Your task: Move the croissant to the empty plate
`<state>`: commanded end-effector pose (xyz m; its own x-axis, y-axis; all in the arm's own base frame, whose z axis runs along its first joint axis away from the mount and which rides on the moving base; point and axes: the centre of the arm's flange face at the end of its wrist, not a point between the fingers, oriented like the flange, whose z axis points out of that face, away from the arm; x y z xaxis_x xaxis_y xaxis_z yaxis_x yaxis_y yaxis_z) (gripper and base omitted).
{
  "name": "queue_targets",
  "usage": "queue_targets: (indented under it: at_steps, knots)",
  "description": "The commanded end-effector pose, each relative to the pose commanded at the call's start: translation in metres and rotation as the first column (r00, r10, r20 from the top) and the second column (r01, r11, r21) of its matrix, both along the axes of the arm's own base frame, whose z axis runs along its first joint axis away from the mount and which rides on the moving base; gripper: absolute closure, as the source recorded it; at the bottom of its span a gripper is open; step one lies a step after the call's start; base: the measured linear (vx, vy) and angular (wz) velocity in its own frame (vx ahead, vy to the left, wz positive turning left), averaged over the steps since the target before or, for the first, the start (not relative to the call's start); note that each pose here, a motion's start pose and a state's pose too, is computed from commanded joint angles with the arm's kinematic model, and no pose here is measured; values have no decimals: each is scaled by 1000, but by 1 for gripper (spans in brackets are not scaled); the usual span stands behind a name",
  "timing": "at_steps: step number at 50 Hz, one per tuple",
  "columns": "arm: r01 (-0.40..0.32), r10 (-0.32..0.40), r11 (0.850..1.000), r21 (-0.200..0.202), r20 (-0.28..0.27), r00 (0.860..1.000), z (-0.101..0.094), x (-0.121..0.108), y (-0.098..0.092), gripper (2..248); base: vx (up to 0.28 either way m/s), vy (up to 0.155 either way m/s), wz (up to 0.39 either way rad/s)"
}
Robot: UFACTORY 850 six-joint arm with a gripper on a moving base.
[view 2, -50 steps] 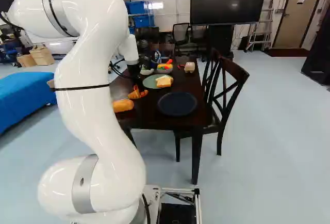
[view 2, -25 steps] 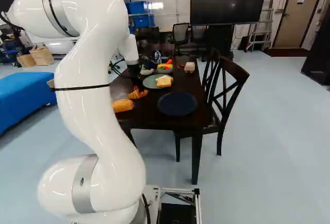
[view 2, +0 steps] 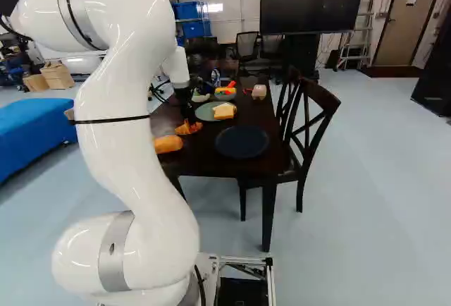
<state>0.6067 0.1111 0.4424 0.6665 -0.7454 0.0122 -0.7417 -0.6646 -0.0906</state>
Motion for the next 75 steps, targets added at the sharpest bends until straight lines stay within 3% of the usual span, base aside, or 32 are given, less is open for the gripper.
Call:
queue_targets:
  at_steps: [7, 40, 51, 75]
  knots:
    - [0, 0, 1000, 0, 0, 1000, 0, 0, 0, 170, 0, 0, 0]
    - [0, 0, 1000, 0, 0, 1000, 0, 0, 0, 169, 0, 0, 0]
    - [2, -2, 1000, 3, 16, 1000, 11, -3, -2, 169, 0, 0, 0]
    - [69, -69, 998, 3, 2, 998, 47, -14, -46, 169, 0, 0, 0]
